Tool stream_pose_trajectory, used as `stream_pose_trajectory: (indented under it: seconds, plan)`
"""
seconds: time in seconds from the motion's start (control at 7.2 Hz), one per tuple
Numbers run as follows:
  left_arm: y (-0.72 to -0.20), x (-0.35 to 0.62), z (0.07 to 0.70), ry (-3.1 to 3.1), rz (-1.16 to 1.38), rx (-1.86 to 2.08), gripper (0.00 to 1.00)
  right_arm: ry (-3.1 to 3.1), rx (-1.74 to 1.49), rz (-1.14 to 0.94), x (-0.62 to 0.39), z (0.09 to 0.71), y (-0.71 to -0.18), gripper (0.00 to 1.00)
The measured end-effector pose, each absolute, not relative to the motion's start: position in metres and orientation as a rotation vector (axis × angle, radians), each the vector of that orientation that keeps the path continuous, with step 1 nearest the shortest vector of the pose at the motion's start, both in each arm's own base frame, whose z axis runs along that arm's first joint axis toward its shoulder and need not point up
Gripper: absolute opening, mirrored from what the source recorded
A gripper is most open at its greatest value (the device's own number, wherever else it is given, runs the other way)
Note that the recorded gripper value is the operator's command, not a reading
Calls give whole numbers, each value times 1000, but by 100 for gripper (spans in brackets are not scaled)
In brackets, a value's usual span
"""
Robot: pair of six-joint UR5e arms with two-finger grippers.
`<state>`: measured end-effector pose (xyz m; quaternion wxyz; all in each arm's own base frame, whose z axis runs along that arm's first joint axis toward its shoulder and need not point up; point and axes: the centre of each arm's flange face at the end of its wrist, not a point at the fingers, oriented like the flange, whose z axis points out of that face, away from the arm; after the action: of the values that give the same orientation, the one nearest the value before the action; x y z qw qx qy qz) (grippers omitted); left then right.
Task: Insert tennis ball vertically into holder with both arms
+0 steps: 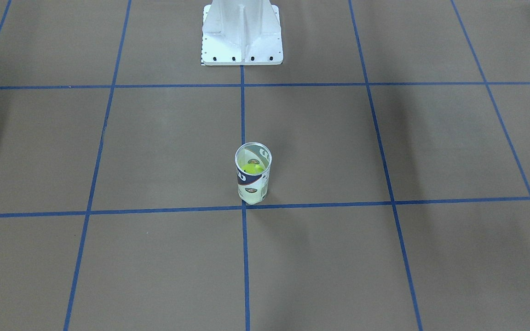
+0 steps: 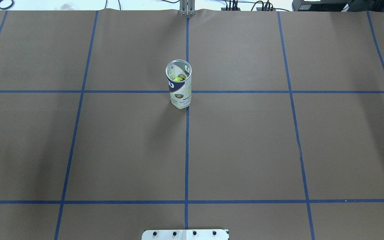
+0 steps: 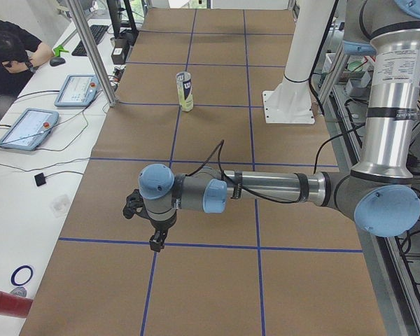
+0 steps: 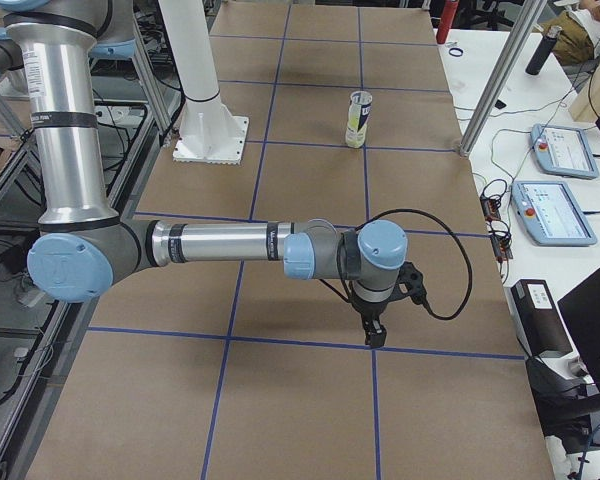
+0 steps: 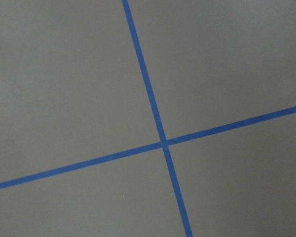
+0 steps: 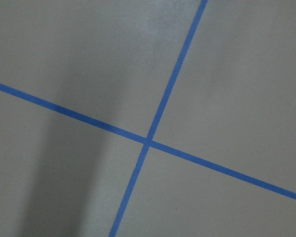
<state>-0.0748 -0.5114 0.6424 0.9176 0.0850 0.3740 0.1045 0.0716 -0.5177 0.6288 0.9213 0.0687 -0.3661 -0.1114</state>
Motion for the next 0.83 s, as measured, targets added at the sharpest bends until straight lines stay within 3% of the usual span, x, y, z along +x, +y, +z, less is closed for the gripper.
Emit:
stream_pose_trajectory:
  seconds: [0.42, 0.83]
  plan:
    - [-503, -75, 643, 780, 215, 175, 100, -807, 107, -118, 73, 626, -479, 99]
    - [-503, -74, 638, 780, 147, 152, 100, -792, 97, -101, 74, 628, -474, 99]
